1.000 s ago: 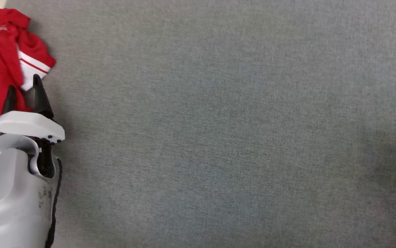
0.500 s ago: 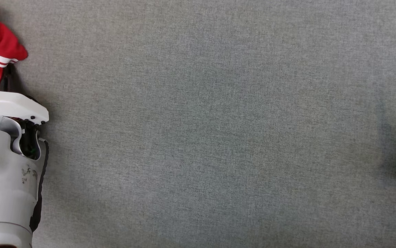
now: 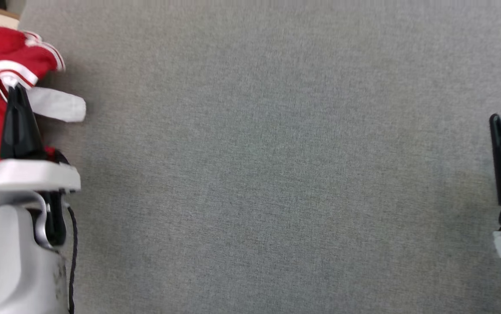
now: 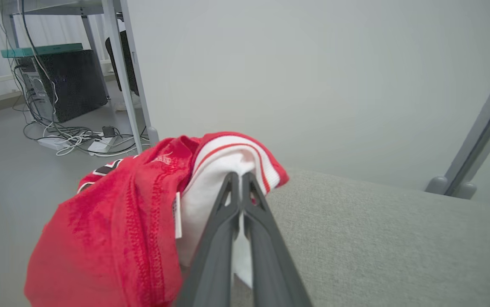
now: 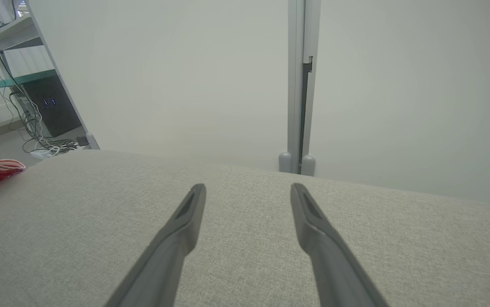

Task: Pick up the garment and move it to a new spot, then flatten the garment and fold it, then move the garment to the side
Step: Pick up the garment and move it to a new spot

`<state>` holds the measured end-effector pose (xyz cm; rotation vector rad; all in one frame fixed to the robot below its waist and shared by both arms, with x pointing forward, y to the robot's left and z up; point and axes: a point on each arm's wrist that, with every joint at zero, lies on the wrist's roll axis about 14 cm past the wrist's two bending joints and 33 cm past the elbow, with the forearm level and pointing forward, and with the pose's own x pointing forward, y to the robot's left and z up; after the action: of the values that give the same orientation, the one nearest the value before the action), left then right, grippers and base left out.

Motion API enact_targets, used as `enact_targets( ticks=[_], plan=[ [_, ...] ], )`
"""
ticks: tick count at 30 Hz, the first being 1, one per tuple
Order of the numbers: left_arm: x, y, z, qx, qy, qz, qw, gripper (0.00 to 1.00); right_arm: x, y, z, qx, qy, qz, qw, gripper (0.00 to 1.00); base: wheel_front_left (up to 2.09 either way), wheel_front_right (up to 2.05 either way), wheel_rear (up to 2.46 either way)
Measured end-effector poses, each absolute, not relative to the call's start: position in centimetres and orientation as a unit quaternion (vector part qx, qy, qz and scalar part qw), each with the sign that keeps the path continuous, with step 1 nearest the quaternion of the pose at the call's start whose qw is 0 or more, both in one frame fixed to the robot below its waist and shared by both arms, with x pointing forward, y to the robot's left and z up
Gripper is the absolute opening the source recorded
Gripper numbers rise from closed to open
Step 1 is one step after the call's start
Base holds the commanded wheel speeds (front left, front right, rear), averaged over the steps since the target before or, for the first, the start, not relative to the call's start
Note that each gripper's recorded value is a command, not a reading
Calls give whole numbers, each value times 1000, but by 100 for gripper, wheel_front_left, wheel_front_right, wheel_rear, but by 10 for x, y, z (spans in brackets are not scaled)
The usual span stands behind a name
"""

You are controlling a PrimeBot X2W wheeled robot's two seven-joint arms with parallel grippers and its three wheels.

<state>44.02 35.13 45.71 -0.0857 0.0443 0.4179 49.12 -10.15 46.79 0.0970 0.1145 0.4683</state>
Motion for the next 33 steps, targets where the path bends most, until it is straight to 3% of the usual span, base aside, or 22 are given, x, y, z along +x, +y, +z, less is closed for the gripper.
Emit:
enact_targets(
  ticks=[14,25,33],
  plan=[
    [382,251,546,-17,-78,97,992,0,449,-99,515,68,12,215,974,100,0,0,0],
    [425,119,555,-56,-69,-111,990,0,434,-133,526,66,-8,166,984,100,0,0,0],
    [453,-14,554,-72,-67,-309,946,0,418,-183,520,65,-8,91,994,100,0,0,0]
  ],
)
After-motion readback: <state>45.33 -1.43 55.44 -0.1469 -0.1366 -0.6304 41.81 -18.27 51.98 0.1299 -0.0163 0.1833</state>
